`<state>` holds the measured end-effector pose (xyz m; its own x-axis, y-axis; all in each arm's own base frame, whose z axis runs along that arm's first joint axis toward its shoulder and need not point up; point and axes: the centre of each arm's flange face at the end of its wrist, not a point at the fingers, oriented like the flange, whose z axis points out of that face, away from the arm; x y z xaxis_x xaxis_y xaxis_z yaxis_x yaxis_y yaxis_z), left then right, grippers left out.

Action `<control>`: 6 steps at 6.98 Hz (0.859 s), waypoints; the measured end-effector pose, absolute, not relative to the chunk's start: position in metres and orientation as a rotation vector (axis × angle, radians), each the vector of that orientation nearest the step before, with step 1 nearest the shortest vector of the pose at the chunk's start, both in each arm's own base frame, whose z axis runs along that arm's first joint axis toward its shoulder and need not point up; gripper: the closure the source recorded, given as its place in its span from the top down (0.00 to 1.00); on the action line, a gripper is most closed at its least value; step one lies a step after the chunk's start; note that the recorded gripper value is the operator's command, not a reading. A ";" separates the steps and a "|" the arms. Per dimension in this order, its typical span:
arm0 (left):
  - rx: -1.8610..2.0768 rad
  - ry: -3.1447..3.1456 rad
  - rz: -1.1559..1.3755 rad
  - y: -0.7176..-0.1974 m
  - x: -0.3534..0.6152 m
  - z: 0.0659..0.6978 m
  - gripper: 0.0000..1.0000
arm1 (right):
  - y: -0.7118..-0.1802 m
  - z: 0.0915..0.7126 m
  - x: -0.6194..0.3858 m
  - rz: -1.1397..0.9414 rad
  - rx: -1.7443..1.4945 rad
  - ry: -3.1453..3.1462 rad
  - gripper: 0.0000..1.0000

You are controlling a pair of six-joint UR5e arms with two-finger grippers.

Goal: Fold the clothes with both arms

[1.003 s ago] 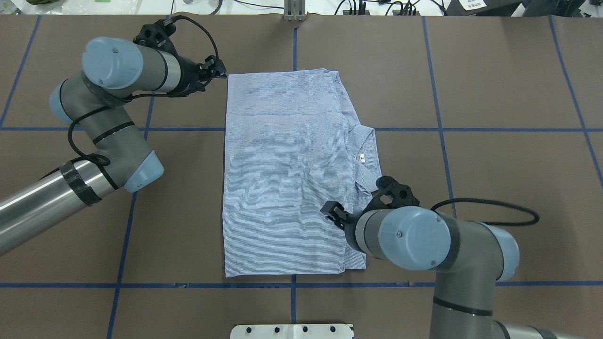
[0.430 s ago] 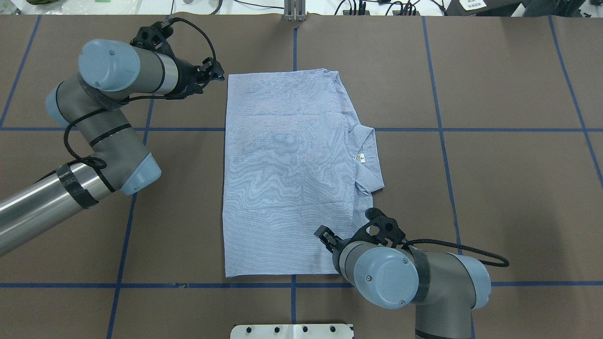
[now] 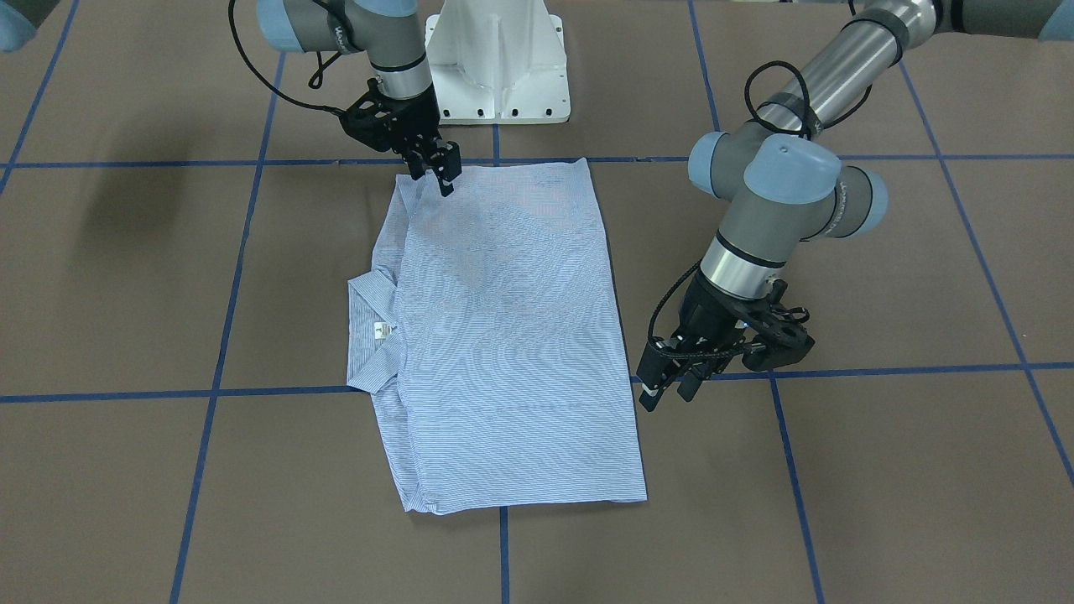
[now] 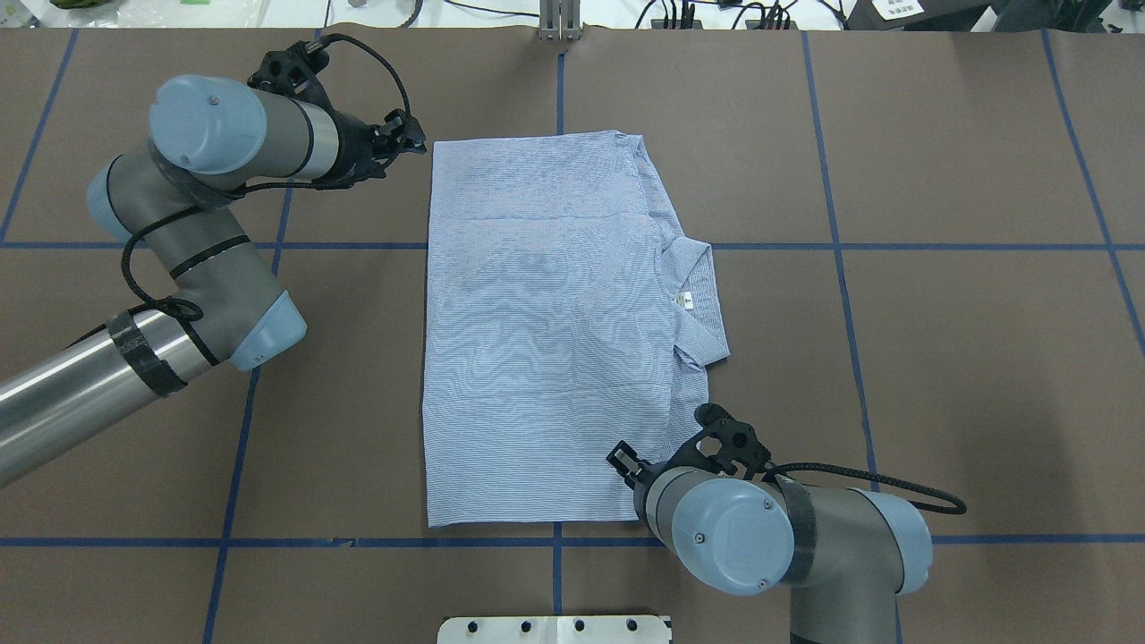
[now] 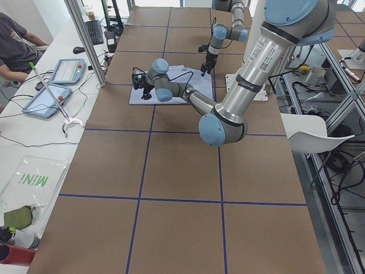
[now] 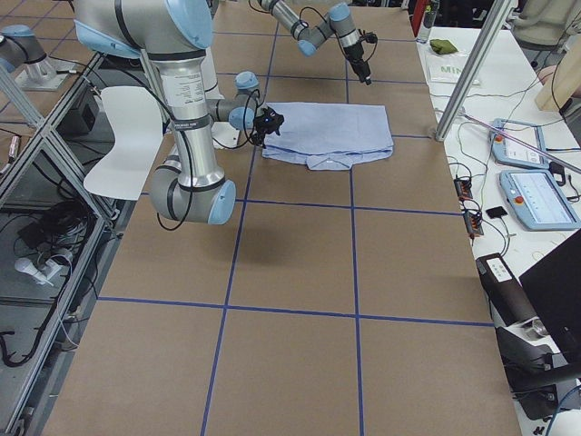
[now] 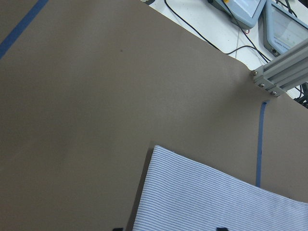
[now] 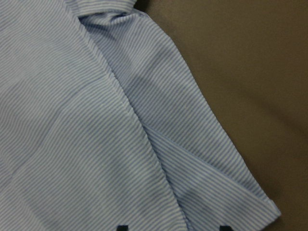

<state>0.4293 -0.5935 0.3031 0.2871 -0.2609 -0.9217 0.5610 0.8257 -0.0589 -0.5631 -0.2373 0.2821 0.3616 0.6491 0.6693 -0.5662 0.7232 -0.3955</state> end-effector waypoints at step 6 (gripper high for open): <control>0.299 1.161 -0.561 -0.593 0.431 0.301 0.71 | -0.242 0.278 -0.533 0.772 -0.129 -0.888 0.00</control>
